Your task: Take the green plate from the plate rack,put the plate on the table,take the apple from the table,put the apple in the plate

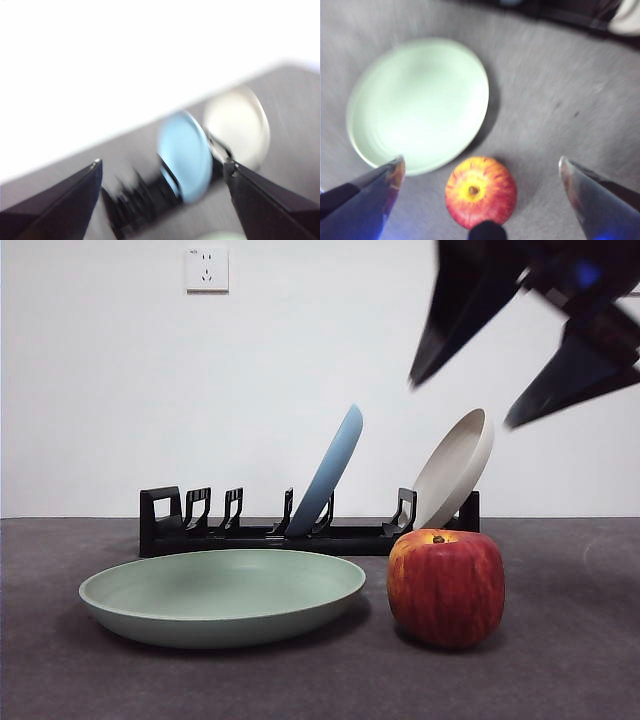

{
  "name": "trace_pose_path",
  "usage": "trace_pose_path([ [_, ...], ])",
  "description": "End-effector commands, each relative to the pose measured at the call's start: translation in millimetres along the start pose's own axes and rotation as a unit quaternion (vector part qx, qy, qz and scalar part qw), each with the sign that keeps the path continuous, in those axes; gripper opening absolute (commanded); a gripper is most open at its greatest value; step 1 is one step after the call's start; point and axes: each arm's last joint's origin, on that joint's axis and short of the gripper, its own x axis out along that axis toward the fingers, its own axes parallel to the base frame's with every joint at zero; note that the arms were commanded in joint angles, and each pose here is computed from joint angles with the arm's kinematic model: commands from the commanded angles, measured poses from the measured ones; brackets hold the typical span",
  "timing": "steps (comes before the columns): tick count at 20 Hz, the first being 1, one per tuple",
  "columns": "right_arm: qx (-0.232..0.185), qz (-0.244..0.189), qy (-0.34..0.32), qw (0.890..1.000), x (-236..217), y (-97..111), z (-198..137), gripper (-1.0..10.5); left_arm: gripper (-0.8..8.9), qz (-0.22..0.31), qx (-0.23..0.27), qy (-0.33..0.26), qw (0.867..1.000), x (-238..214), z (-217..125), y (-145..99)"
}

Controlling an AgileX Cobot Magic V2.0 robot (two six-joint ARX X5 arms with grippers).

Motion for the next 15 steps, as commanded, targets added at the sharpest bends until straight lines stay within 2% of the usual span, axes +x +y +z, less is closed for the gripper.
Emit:
trace_pose_path([
  [1,-0.038,-0.018,0.038,0.998,23.5,8.6,0.2,5.7,4.07,0.011,-0.011,-0.031,0.999,-23.0,6.6,14.8],
  [3,-0.060,-0.033,0.073,0.995,44.5,12.9,-1.9,5.7,4.07,0.025,-0.023,-0.048,0.998,-41.3,6.5,26.8],
  [6,-0.064,-0.032,0.124,0.990,73.1,11.9,-10.1,5.7,4.07,0.053,-0.023,-0.042,0.997,-56.7,1.2,37.4],
  [12,-0.061,-0.036,0.190,0.979,97.3,8.6,-25.9,5.6,4.07,0.068,-0.007,-0.014,0.998,-59.6,-5.6,39.6],
  [14,-0.055,-0.038,0.196,0.978,98.8,8.2,-27.5,4.3,4.07,0.068,-0.003,-0.008,0.998,-59.5,-7.0,39.5],
  [15,-0.052,-0.038,0.197,0.978,98.7,8.3,-27.6,2.8,4.07,0.067,-0.002,-0.006,0.998,-59.2,-7.4,39.3],
])
